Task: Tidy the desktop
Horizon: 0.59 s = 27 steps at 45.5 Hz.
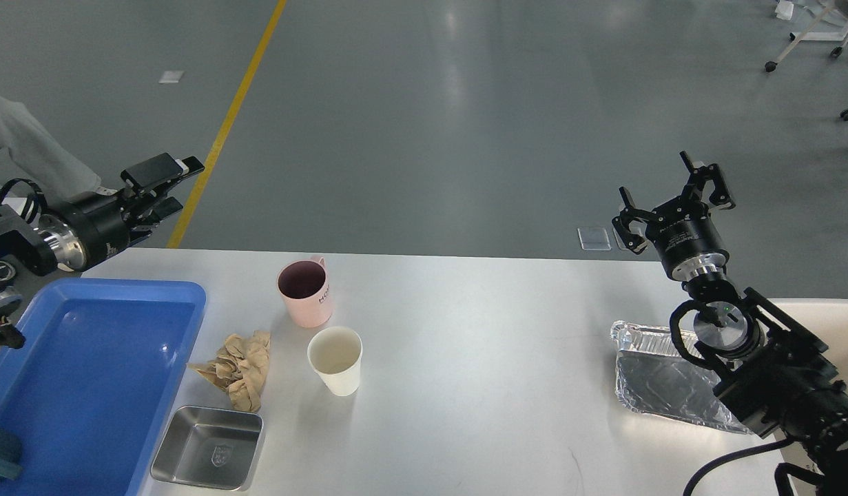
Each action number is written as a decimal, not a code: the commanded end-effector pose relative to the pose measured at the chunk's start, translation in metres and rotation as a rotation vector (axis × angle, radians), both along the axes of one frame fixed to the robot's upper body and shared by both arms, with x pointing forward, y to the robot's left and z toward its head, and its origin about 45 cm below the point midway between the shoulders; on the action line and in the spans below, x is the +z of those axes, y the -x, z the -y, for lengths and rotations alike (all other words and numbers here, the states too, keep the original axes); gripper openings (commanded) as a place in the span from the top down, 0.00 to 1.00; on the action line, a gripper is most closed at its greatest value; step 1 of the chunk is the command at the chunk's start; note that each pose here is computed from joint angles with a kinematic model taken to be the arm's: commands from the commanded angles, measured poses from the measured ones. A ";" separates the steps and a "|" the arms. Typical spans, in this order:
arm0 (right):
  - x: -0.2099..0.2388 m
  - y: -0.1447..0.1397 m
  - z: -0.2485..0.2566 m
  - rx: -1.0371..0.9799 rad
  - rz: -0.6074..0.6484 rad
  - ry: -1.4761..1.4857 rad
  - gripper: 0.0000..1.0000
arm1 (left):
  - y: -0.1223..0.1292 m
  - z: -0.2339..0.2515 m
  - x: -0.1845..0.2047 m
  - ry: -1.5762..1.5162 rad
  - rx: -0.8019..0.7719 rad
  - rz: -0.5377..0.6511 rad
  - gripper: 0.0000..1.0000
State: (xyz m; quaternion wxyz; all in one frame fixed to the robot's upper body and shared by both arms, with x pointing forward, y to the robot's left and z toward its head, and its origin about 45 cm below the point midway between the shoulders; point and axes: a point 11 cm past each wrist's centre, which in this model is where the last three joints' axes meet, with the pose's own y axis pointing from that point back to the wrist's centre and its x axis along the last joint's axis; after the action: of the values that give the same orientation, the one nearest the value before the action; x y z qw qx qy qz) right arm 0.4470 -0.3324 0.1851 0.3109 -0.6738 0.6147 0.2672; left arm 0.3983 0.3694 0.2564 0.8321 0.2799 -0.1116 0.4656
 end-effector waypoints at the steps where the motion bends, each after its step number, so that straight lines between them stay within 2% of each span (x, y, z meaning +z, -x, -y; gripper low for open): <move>1: -0.001 0.000 -0.002 0.009 -0.004 0.009 0.00 | 0.015 -0.027 0.016 -0.066 0.005 -0.031 0.06; 12: 0.000 -0.002 -0.008 0.016 -0.003 0.004 0.00 | 0.048 -0.032 0.045 -0.229 -0.080 -0.035 0.09; 27: 0.000 -0.002 -0.010 0.029 -0.002 0.021 0.00 | 0.073 -0.055 0.058 -0.492 -0.136 -0.057 0.09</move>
State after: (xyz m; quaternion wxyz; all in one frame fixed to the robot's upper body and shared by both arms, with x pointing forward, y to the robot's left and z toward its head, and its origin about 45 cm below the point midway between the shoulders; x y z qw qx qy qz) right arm 0.4486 -0.3236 0.1846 0.3047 -0.6806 0.6094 0.2693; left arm 0.3348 0.4220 0.3089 0.7808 0.4519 -0.1948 0.3848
